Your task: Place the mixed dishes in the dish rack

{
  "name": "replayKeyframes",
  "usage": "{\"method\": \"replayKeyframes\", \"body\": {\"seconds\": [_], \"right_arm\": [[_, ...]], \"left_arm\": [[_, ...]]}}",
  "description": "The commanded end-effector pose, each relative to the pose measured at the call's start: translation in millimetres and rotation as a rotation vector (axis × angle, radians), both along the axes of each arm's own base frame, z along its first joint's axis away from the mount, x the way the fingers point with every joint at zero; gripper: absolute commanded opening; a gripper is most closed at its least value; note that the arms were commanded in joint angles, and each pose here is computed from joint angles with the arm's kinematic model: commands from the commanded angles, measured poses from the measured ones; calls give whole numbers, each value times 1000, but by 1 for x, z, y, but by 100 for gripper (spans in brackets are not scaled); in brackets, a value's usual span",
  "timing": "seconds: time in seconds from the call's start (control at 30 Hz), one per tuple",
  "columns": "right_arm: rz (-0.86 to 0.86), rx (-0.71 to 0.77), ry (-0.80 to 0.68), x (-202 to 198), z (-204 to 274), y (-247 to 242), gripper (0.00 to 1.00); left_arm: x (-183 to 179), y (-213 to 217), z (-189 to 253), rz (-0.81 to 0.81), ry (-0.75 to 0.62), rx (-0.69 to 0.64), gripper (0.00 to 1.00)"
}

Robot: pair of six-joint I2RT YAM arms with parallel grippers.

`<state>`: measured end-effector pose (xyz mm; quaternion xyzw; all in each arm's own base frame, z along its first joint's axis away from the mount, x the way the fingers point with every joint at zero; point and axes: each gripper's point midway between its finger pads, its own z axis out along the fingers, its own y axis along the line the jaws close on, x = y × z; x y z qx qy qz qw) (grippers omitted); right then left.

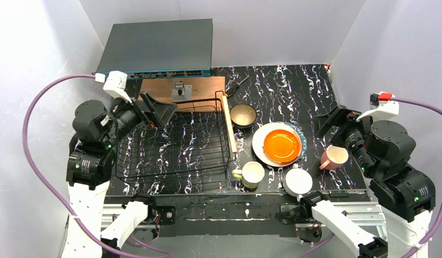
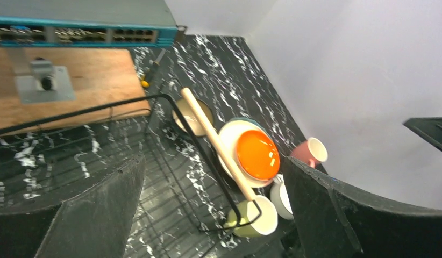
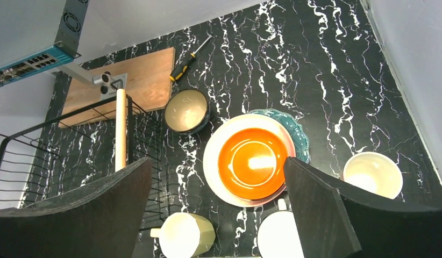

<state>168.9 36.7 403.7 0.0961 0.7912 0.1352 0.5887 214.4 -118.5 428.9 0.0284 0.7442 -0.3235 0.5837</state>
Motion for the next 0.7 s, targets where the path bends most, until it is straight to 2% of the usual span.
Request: {"method": "replayKeyframes", "body": {"seconds": [0.0,0.3,0.5,0.67], "right_arm": [[30,19,-18,1,1,6,100],[195,10,42,0,-21,36,100],[196,17,126,5,-48,42,100],[174,15,159,0,-61,37,100]], "left_arm": [[-12,-29,0,-182,50,-73,99],[-19,-64,-12,-386,141,-201,99],[-26,-102,-37,-486,221,-160,100],[-44,-153,-70,-585,290,-60,100]]}}
